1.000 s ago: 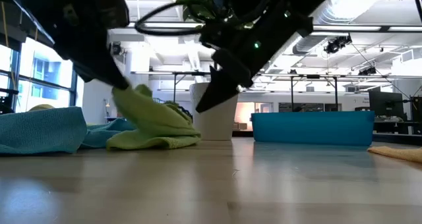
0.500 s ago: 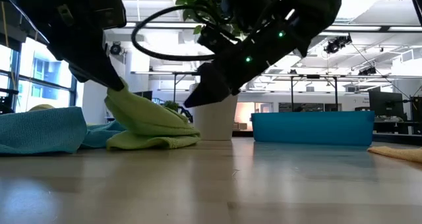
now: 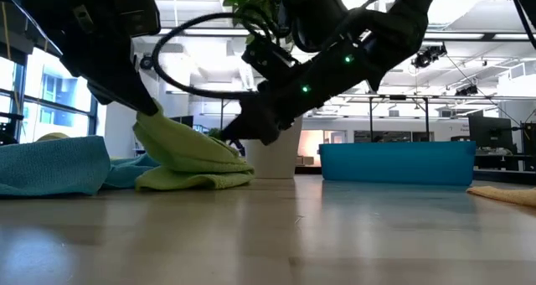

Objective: Fold microfiber towels
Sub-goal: Fold the light green towel

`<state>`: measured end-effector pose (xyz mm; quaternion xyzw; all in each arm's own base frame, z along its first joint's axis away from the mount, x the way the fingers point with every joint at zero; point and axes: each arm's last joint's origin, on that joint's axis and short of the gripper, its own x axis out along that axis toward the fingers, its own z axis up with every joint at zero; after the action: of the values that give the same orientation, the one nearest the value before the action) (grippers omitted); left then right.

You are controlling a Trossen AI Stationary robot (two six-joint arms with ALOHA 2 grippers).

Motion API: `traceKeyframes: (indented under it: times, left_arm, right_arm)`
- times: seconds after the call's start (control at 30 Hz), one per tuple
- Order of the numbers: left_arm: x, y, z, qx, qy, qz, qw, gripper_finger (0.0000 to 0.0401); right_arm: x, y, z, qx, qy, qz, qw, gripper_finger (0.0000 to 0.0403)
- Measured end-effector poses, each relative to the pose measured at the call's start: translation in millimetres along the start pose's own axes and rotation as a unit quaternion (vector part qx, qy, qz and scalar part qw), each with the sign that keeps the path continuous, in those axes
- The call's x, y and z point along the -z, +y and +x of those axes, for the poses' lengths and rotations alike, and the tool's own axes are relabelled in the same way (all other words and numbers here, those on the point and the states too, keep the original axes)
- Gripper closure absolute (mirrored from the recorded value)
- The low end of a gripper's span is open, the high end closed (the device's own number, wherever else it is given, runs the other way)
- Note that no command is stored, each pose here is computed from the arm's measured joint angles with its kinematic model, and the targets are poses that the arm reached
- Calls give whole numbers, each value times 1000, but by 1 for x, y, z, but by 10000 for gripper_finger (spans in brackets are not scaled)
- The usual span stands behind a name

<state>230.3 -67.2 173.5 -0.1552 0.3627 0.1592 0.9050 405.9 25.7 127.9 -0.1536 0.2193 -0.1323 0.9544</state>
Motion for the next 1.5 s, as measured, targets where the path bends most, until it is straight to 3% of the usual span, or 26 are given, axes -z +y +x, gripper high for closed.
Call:
traceKeyframes:
  times: [0.2, 0.43, 0.6, 1.1, 1.37, 1.5]
  left_arm:
    - [0, 0, 0, 0, 0, 0, 1000, 400]
    - [0, 0, 0, 1, -2, 4, 1000, 400]
    - [0, 0, 0, 1, -2, 5, 1000, 400]
    - [-1, 0, 0, 2, -2, 8, 1000, 400]
    - [-1, 0, 0, 2, -2, 22, 1000, 400]
    - [-1, 0, 0, 2, -2, 22, 1000, 400]
  right_arm:
    - [-5, 1, 0, -28, -26, 8, 999, 263]
    - [3, 6, 6, -30, -34, 9, 999, 263]
    - [9, 8, 11, -12, -43, -21, 999, 263]
    - [19, -15, 21, 33, -7, -53, 998, 263]
    - [21, -15, 21, 9, -3, -57, 998, 266]
    - [23, -15, 21, 7, 9, -33, 999, 289]
